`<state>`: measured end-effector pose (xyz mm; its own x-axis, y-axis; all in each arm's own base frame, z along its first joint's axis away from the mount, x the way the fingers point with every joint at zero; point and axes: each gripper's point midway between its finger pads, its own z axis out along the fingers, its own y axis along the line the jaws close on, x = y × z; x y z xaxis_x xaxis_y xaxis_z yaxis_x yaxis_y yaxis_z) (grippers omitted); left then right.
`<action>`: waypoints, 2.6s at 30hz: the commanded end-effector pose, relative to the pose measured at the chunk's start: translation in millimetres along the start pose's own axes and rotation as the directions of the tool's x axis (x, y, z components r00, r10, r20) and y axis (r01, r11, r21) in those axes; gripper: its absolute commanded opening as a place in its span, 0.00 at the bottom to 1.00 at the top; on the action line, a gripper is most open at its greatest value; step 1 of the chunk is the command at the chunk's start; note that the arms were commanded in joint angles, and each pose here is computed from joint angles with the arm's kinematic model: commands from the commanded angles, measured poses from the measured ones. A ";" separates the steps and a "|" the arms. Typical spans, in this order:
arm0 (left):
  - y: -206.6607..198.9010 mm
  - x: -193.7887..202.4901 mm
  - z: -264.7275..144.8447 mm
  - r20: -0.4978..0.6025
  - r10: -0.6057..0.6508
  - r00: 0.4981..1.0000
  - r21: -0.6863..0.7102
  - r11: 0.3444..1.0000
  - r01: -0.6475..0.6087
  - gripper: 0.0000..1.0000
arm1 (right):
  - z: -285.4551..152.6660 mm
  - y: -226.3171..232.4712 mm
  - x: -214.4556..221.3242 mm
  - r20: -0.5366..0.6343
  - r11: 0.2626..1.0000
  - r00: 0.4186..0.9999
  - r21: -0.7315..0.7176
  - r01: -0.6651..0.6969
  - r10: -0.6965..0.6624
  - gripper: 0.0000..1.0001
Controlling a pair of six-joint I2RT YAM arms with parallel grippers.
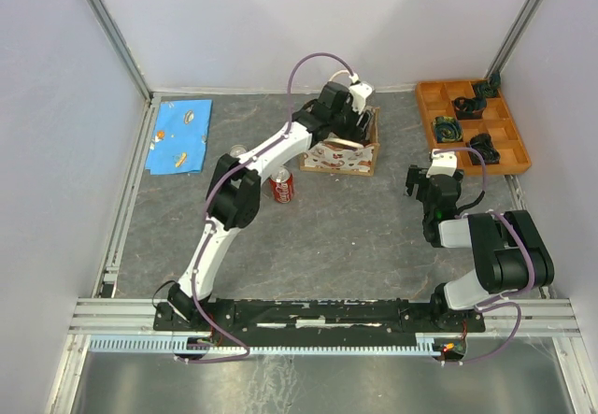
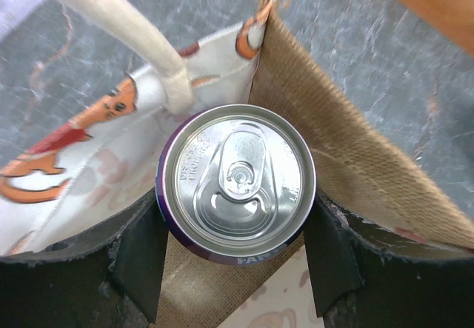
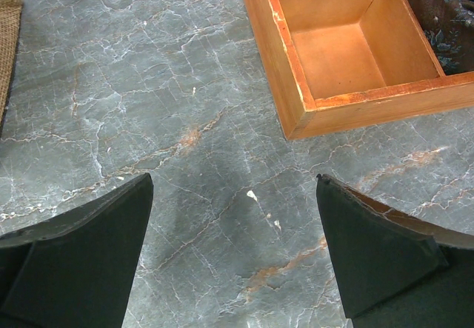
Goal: Take the beverage out of the canvas bag
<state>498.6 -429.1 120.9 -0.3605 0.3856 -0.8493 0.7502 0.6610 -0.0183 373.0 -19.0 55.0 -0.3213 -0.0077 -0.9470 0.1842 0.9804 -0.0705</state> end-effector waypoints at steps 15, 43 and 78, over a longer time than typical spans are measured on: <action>7.6 -193.3 -210.5 0.474 0.102 0.875 -0.187 0.982 -0.013 0.03 | 5.7 2.6 -19.1 0.052 1.000 0.999 -0.007 -0.001 0.001 0.99; -27.5 20.3 -349.3 0.469 -0.097 0.878 -0.255 0.937 0.240 0.03 | 5.6 2.6 -19.4 0.053 1.000 0.999 -0.007 -0.001 0.001 0.99; -36.8 148.4 -268.9 0.299 -0.247 0.922 -0.288 0.898 0.334 0.03 | 5.7 2.8 -19.1 0.052 1.000 0.999 -0.008 0.000 0.000 0.99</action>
<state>247.8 -198.0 90.0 -0.4496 0.1719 -0.8765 0.4043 0.9142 -0.0281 373.0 -18.9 55.0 -0.3212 -0.0074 -0.9470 0.1839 0.9804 -0.0700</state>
